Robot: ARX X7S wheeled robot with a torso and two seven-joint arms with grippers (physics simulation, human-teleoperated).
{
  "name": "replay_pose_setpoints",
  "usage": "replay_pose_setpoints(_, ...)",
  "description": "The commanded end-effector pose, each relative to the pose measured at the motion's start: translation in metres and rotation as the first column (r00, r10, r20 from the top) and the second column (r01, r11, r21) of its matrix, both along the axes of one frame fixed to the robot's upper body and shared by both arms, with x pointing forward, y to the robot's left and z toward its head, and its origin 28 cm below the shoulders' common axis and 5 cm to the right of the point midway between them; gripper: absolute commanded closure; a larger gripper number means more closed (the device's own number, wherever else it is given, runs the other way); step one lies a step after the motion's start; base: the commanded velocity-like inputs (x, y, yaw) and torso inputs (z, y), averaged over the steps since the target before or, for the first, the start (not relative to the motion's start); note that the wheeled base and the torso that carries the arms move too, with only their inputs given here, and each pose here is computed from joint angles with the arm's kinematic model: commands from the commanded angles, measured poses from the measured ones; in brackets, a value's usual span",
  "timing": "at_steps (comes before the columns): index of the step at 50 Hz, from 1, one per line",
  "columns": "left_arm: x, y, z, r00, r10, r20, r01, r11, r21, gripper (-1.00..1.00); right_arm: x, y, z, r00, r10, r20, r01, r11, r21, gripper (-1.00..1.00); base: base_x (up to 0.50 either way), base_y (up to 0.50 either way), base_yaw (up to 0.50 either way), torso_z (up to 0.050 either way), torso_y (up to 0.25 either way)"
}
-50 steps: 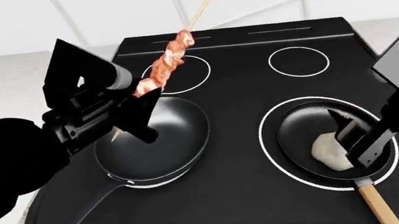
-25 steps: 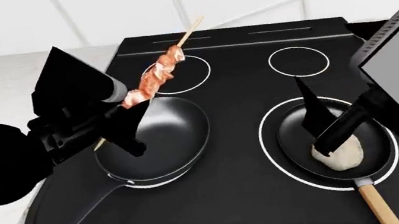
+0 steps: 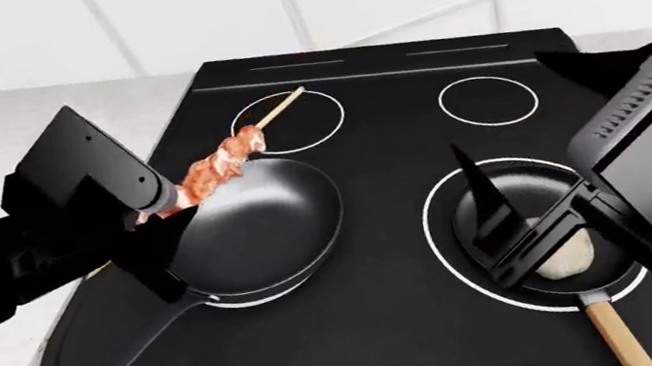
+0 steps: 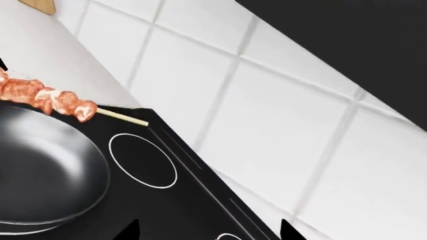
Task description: Place both pans onto different burners. Then place the garlic and the skewer on different pans.
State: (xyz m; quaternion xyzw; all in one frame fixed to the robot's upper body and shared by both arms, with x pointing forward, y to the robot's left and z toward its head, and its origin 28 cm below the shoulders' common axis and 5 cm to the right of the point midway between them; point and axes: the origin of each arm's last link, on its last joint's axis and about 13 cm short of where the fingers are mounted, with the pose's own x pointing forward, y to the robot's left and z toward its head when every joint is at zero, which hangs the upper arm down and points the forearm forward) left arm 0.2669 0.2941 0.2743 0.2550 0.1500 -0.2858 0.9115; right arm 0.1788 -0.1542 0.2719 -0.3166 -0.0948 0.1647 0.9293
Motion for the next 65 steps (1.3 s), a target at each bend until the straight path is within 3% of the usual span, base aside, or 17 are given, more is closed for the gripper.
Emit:
replay_pose_setpoints(1, -0.001, 0.011, -0.001, 0.998, 0.042, -0.055, -0.037, 0.995, 0.097, 1.0, -0.001, 0.002, -0.006, 1.0, 0.022, 0.003, -0.022, 1.0, 0.016, -1.0, 0.0, 0.0, 0.0, 0.0, 0.0)
replay_pose_setpoints(5, 0.001, 0.011, -0.006, 0.996, 0.05, -0.076, -0.039, 0.989, 0.145, 1.0, 0.001, 0.002, -0.009, 1.0, 0.028, 0.001, -0.028, 0.999, 0.033, -1.0, 0.0, 0.0, 0.0, 0.0, 0.0)
replay_pose_setpoints(21, 0.009, 0.006, 0.0, 0.995, 0.043, -0.088, -0.025, 0.98, 0.198, 1.0, -0.001, 0.001, -0.014, 0.999, 0.035, 0.017, -0.036, 0.997, 0.068, -1.0, 0.0, 0.0, 0.0, 0.0, 0.0)
replay_pose_setpoints(35, 0.017, 0.009, 0.005, 0.993, 0.077, -0.089, -0.045, 0.946, 0.321, 1.0, -0.002, -0.002, -0.018, 0.999, 0.04, 0.022, -0.042, 0.995, 0.088, -1.0, 0.0, 0.0, 0.0, 0.0, 0.001)
replay_pose_setpoints(65, 0.022, 0.005, 0.004, 0.991, 0.028, -0.13, 0.02, 0.933, 0.359, 1.0, -0.004, -0.004, -0.02, 0.999, 0.026, 0.029, -0.028, 0.994, 0.105, -1.0, 0.0, 0.0, 0.0, 0.0, 0.0)
